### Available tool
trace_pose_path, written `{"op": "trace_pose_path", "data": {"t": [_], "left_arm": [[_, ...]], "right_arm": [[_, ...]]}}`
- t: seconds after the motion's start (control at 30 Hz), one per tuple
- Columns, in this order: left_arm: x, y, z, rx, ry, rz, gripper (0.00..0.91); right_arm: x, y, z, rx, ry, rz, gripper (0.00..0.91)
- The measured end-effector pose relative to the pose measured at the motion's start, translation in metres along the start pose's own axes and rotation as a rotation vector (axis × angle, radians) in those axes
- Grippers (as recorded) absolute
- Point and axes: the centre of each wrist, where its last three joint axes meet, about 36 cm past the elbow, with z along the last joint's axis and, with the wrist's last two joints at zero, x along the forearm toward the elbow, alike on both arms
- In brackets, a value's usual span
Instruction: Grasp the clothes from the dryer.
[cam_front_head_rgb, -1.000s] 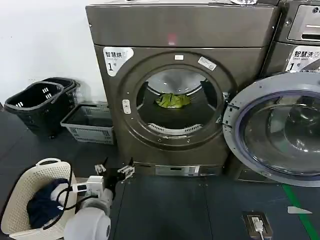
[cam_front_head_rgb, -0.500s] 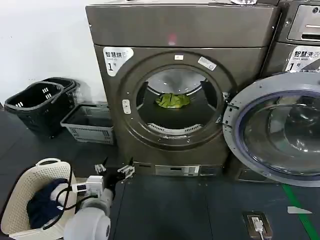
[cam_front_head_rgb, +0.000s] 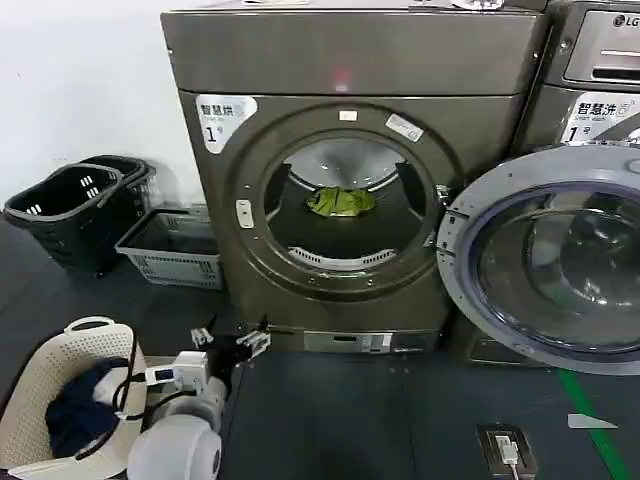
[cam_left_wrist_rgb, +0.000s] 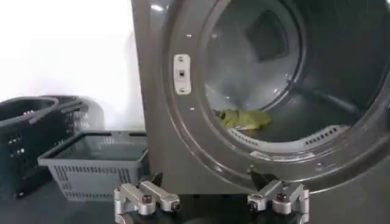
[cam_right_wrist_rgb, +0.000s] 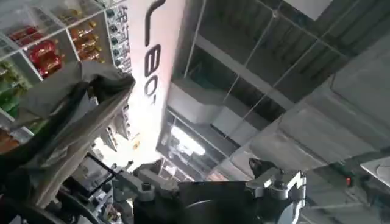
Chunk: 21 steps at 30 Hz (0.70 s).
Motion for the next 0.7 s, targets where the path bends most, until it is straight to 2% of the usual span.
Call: {"op": "trace_pose_path", "data": {"t": [0.7], "left_arm": [[-0.0026, 0.0002, -0.0017, -0.001, -0.006, 0.012, 0.907]], "right_arm": [[-0.001, -0.0048, 0.0016, 0.002, 0.003, 0.013, 0.907]]}}
